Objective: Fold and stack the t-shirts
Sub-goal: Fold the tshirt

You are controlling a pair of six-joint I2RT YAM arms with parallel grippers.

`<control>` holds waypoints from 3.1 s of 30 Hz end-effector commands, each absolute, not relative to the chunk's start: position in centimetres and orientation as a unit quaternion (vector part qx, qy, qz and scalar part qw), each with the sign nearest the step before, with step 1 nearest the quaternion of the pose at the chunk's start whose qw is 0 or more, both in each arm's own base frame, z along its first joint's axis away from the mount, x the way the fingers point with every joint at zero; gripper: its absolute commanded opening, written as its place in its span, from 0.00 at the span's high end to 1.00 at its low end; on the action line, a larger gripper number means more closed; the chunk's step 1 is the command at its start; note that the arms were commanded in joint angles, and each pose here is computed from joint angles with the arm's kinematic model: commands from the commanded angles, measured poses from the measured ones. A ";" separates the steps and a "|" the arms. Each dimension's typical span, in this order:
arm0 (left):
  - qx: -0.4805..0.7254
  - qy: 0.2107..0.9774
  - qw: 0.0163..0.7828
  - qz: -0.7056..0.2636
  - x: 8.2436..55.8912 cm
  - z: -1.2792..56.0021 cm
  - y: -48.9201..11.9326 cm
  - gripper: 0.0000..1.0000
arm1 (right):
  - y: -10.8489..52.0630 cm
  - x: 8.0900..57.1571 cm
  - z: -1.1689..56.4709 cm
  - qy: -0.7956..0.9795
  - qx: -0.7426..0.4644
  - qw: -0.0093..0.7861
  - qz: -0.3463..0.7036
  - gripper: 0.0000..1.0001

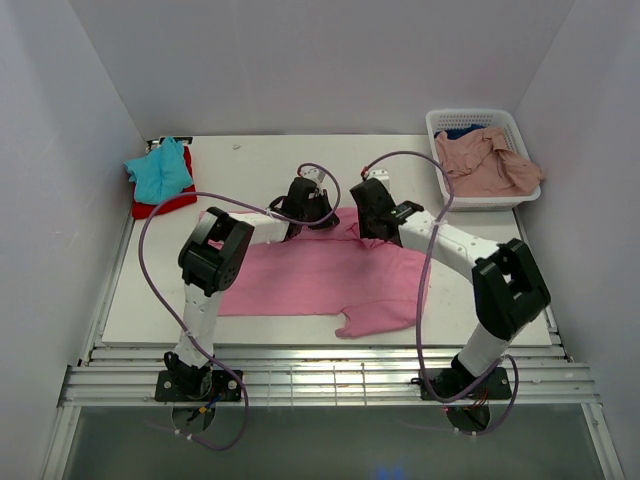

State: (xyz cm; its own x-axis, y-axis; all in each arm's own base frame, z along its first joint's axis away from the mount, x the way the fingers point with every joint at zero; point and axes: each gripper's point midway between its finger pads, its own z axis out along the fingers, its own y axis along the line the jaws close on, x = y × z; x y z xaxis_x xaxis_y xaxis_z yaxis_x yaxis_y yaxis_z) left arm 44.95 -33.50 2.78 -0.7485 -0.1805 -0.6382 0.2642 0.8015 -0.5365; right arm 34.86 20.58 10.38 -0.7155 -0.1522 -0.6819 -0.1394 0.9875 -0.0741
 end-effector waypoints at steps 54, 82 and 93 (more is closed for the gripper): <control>0.022 0.895 0.344 -0.283 43.5 2.1 -31.9 1.00 | 16.3 42.6 6.8 0.941 -0.084 0.318 -0.085 0.92; 0.026 0.896 0.339 -0.286 43.1 1.9 -31.9 1.00 | 10.7 26.9 6.6 0.956 -0.071 0.231 -0.167 0.71; 0.027 0.896 0.338 -0.286 43.3 1.9 -32.0 1.00 | 18.3 30.3 10.3 0.941 -0.097 0.324 0.016 0.60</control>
